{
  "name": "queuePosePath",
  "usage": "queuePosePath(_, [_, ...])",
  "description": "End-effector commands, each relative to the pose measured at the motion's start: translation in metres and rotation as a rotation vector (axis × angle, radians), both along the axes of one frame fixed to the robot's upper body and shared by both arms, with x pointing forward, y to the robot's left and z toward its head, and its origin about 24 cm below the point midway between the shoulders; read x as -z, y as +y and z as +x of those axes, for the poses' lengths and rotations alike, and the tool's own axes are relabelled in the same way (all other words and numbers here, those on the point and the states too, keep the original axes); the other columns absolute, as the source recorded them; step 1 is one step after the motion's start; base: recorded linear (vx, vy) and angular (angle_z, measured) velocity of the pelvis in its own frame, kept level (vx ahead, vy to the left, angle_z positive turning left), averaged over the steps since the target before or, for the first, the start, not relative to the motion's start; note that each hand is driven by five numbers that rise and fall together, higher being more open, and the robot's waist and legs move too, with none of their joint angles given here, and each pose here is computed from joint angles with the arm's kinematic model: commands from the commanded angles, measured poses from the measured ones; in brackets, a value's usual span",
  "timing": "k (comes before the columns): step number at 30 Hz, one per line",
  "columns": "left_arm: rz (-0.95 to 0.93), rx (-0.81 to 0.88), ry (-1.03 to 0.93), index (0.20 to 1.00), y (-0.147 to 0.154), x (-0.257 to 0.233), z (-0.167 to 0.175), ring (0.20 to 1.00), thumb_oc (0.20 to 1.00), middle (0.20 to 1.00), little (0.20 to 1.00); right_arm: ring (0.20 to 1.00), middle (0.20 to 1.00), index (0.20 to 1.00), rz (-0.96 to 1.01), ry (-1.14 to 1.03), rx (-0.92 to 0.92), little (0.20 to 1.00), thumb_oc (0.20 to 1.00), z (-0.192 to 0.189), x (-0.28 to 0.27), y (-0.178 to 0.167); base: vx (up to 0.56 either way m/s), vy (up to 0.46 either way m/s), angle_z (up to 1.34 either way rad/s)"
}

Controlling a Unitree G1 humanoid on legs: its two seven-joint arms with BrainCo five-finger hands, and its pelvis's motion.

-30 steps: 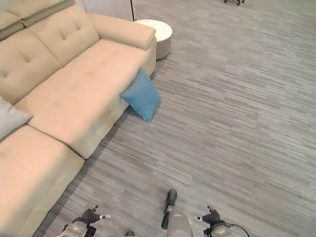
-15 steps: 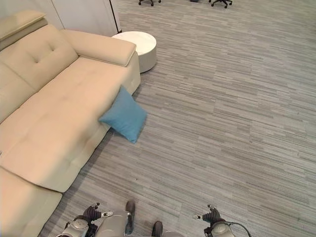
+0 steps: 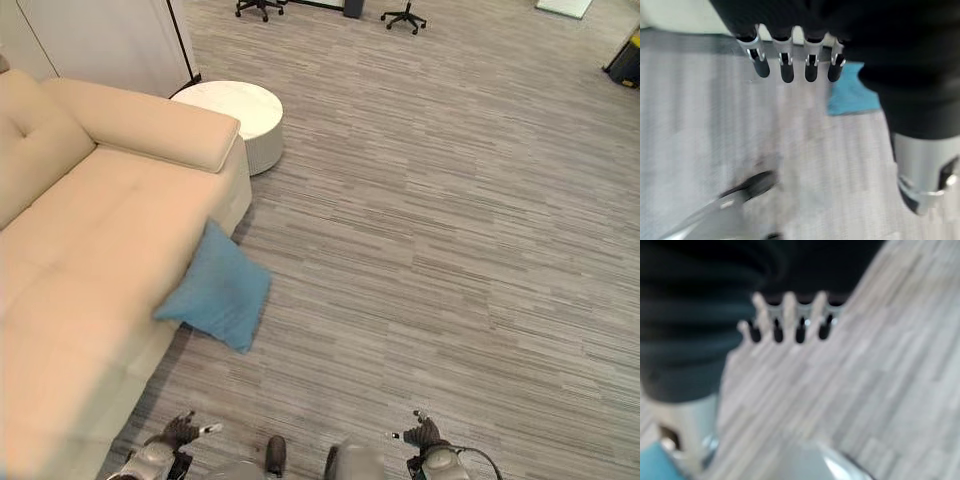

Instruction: Pick up all the scattered cushions and arrange them neatly on the sofa.

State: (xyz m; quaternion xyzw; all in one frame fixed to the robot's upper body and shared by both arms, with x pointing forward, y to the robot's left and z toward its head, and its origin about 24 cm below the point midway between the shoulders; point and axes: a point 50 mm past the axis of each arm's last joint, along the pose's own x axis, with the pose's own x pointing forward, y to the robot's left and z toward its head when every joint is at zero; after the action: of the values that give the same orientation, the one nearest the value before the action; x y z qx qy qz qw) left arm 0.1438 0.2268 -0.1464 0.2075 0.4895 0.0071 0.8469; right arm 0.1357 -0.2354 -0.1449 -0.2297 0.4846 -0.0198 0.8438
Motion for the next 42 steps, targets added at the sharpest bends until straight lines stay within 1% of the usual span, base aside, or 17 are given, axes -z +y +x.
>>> queuePosePath(1, [-0.004,-0.013,0.007,1.000,0.000,0.002,-0.005,1.000,1.000,1.000,1.000,1.000,1.000,1.000,-0.065,-0.067,0.014,1.000,1.000,0.019,-0.015,-0.024,0.32,-0.177,0.35])
queuePosePath(5, [-0.001,-0.013,0.018,1.000,0.001,0.003,-0.009,1.000,1.000,1.000,1.000,1.000,1.000,1.000,-0.072,-0.049,0.016,1.000,1.000,0.014,-0.013,-0.027,0.28,-0.159,0.47])
queuePosePath(7, [-0.008,-0.017,0.037,1.000,-0.002,0.006,-0.015,1.000,1.000,1.000,1.000,1.000,1.000,1.000,-0.080,-0.007,0.008,1.000,1.000,0.002,-0.009,-0.028,0.33,-0.221,0.25])
queuePosePath(10, [-0.021,-0.030,0.035,1.000,-0.004,0.007,-0.016,1.000,1.000,1.000,1.000,1.000,1.000,1.000,-0.078,-0.004,0.013,1.000,1.000,0.001,-0.008,-0.029,0.19,-0.226,-0.01])
queuePosePath(12, [-0.027,-0.023,0.008,1.000,-0.007,0.004,-0.006,1.000,1.000,1.000,1.000,1.000,1.000,1.000,-0.079,-0.050,0.036,1.000,1.000,0.009,-0.013,-0.032,0.30,-0.452,1.26])
queuePosePath(13, [-0.028,-0.008,0.002,1.000,-0.010,0.003,-0.002,1.000,1.000,1.000,1.000,1.000,1.000,1.000,-0.083,-0.050,0.066,1.000,1.000,0.007,-0.014,-0.037,0.33,-0.268,1.96])
queuePosePath(14, [-0.021,0.016,0.017,1.000,-0.010,0.004,-0.004,1.000,1.000,1.000,1.000,1.000,1.000,1.000,-0.089,-0.039,0.079,1.000,1.000,0.003,-0.013,-0.039,0.49,-0.195,1.30])
queuePosePath(16, [-0.011,0.004,0.038,1.000,-0.005,0.006,-0.011,1.000,1.000,1.000,1.000,1.000,1.000,1.000,-0.088,-0.032,0.078,1.000,1.000,0.002,-0.011,-0.035,0.38,0.017,0.87])
queuePosePath(17, [-0.008,-0.029,0.070,1.000,-0.001,0.009,-0.023,1.000,1.000,1.000,1.000,1.000,1.000,1.000,-0.080,-0.028,0.060,1.000,1.000,0.003,-0.010,-0.031,0.19,0.069,0.42])
queuePosePath(18, [-0.008,-0.029,0.069,1.000,-0.001,0.009,-0.023,1.000,1.000,1.000,1.000,1.000,1.000,1.000,-0.080,-0.028,0.060,1.000,1.000,0.003,-0.010,-0.031,0.26,0.111,-0.18])
queuePosePath(19, [-0.003,-0.051,0.096,1.000,0.002,0.011,-0.032,1.000,1.000,1.000,1.000,1.000,1.000,1.000,-0.075,-0.024,0.046,1.000,1.000,0.003,-0.009,-0.028,0.18,0.061,-0.88])
queuePosePath(22, [0.007,-0.067,0.121,1.000,0.009,0.012,-0.041,1.000,1.000,1.000,1.000,1.000,1.000,1.000,-0.060,-0.023,0.033,1.000,1.000,0.003,-0.007,-0.022,0.22,0.097,-1.03])
queuePosePath(24, [0.016,-0.079,0.102,1.000,0.015,0.009,-0.036,1.000,1.000,1.000,1.000,1.000,1.000,1.000,-0.046,-0.028,0.009,1.000,1.000,0.008,-0.007,-0.016,0.18,0.133,-0.42])
queuePosePath(25, [0.025,-0.078,0.073,1.000,0.018,0.005,-0.027,1.000,1.000,1.000,1.000,1.000,1.000,1.000,-0.039,-0.034,0.004,1.000,1.000,0.011,-0.008,-0.014,0.18,0.101,0.21])
queuePosePath(28, [0.024,-0.074,0.058,1.000,0.017,0.004,-0.023,1.000,1.000,1.000,1.000,1.000,1.000,1.000,-0.037,-0.035,0.007,1.000,1.000,0.012,-0.008,-0.014,0.08,0.006,0.68])
queuePosePath(32, [0.014,-0.034,0.016,1.000,0.009,0.001,-0.008,1.000,1.000,1.000,1.000,1.000,1.000,1.000,-0.040,-0.043,0.014,1.000,1.000,0.015,-0.010,-0.018,0.21,-0.059,0.61])
queuePosePath(42, [-0.001,-0.010,0.036,1.000,0.001,0.004,-0.011,1.000,1.000,1.000,1.000,1.000,1.000,1.000,-0.052,-0.034,0.017,1.000,1.000,0.009,-0.010,-0.024,0.13,-0.130,1.07])
